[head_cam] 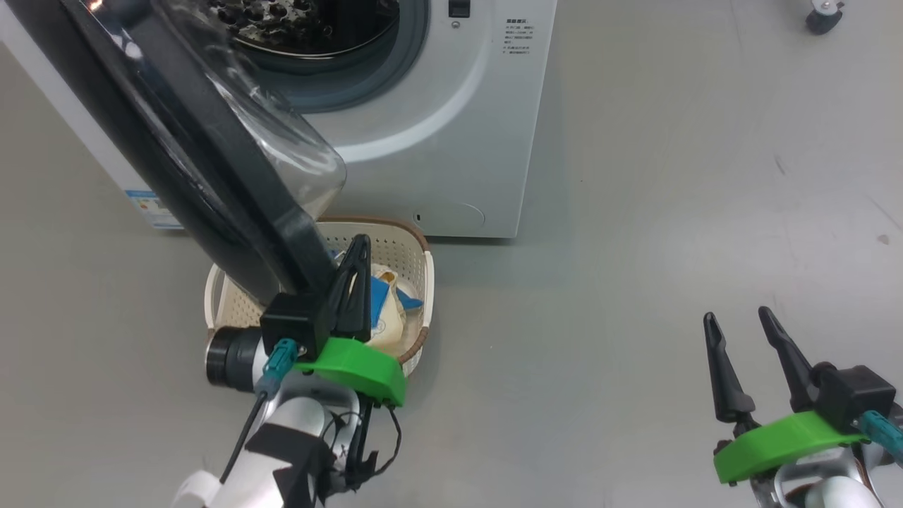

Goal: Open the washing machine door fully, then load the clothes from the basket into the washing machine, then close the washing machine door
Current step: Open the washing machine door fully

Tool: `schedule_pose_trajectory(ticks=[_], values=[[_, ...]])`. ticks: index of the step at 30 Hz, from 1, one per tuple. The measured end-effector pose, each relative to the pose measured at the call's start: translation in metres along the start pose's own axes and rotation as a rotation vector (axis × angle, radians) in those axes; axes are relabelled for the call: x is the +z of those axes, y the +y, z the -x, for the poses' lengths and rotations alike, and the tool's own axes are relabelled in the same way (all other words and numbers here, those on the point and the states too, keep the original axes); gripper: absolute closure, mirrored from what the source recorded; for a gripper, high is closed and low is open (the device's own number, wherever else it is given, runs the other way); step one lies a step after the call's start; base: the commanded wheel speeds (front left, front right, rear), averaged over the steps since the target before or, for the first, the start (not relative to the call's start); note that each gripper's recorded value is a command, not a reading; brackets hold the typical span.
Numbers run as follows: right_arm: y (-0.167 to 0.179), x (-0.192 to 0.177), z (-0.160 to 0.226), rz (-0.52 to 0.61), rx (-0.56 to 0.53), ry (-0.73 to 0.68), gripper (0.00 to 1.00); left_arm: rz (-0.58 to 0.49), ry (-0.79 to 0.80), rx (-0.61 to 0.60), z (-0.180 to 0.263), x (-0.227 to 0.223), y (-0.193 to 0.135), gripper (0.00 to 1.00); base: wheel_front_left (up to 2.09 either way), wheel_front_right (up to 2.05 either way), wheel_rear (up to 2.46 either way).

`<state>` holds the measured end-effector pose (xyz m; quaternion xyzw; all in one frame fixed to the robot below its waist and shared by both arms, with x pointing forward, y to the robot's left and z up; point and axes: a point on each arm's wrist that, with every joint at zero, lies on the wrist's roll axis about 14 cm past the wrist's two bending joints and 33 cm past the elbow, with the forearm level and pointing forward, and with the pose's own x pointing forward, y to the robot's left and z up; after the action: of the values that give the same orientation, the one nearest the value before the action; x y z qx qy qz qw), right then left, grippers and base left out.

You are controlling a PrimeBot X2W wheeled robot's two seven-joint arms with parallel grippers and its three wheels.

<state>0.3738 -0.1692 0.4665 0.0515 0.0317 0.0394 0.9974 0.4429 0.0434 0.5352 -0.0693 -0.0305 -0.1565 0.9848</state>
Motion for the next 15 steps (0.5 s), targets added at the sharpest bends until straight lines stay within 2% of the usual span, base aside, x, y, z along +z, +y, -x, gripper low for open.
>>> schedule_pose_trajectory(ticks=[15], values=[[0.022,0.001,-0.016,0.013,0.073,-0.010,0.00,-0.053,0.012,0.147,0.041,-0.001,0.043,1.00,0.00,0.00,0.00]])
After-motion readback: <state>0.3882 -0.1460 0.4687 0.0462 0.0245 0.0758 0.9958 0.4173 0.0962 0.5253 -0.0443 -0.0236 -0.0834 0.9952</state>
